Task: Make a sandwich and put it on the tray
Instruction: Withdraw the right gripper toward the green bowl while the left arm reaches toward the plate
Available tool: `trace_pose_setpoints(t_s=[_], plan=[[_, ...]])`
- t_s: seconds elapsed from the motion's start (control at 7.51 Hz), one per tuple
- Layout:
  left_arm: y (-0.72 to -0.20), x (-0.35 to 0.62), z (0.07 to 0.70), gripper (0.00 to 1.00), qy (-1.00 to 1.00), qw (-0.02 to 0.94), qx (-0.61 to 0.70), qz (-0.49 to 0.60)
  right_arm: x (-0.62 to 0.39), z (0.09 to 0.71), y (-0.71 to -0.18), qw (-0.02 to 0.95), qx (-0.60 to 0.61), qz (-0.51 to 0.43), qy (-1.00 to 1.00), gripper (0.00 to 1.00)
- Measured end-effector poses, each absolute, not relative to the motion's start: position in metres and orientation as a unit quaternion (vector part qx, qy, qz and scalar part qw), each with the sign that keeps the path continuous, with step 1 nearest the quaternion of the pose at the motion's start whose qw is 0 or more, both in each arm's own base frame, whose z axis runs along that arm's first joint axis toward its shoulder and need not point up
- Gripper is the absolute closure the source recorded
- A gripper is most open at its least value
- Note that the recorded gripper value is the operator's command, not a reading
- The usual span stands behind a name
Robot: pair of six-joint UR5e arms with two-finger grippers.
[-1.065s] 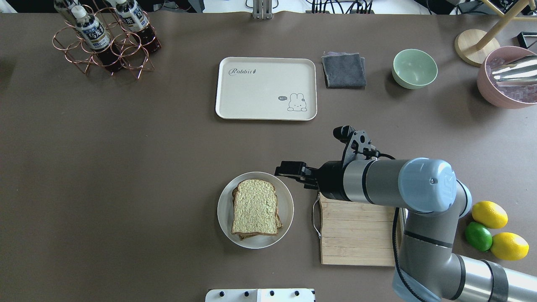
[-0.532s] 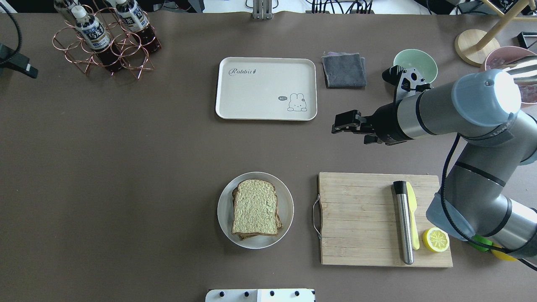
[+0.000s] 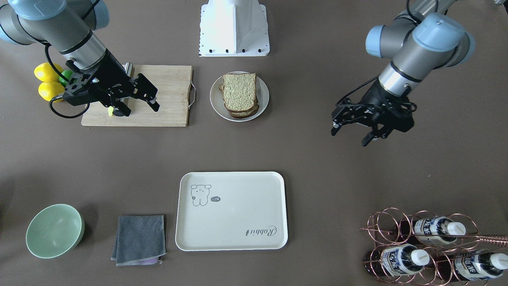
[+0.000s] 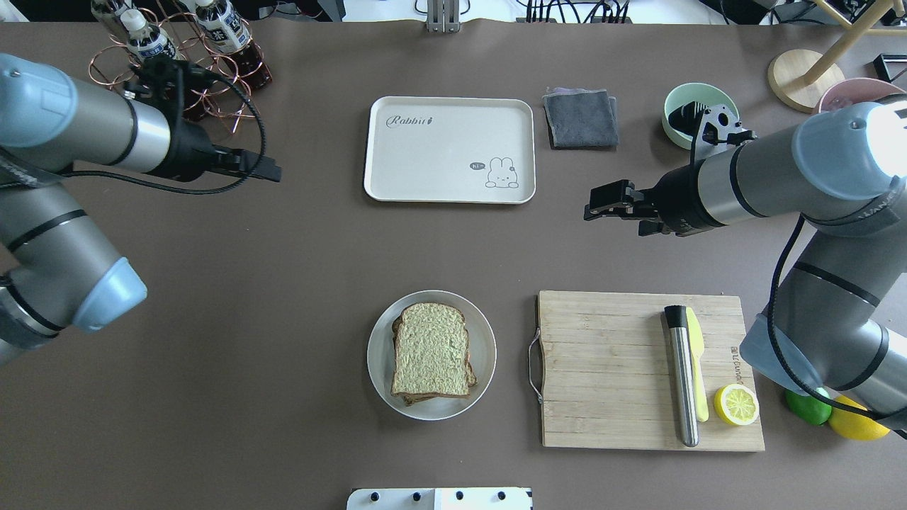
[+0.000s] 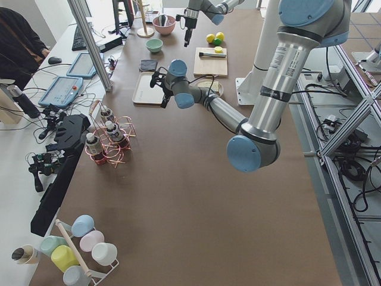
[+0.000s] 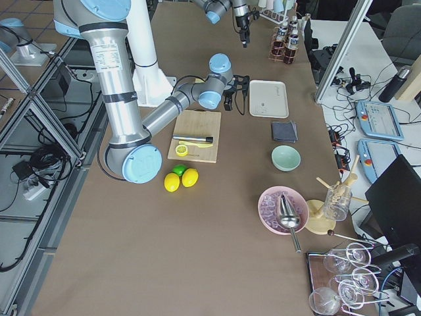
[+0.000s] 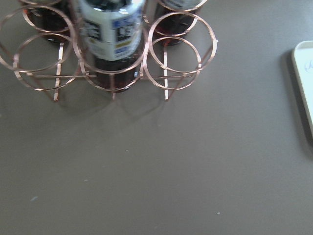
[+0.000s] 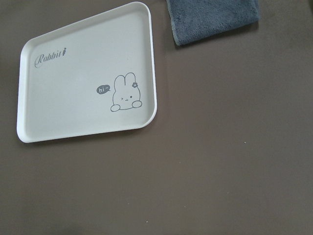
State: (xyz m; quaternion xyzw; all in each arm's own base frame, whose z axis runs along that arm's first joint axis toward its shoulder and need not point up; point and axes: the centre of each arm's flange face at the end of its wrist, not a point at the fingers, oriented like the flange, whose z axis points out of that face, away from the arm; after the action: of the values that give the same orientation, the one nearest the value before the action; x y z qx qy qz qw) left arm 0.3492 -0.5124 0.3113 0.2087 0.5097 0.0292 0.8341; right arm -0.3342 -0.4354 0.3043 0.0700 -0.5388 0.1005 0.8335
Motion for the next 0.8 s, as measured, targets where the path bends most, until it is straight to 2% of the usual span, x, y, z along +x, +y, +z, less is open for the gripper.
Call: trace_pose_setpoints(t_s=[0.27,0.53,0.8], plan=[[-0.489,0.43,0.258,0.02,0.529,0.806,0.266,-0.004,-0.327,0.307,-0.441,0.834,0.07,0.101,-0.537,0.01],[-0.449,0.484,0.256,0.02,0.541,0.776,0.323,-0.029,-0.318,0.308,-0.447,0.834,0.072,0.106,-0.536,0.01],[-0.44,0.492,0.247,0.02,0.551,0.759,0.345,-0.027,-0.312,0.312,-0.448,0.835,0.072,0.111,-0.534,0.01]])
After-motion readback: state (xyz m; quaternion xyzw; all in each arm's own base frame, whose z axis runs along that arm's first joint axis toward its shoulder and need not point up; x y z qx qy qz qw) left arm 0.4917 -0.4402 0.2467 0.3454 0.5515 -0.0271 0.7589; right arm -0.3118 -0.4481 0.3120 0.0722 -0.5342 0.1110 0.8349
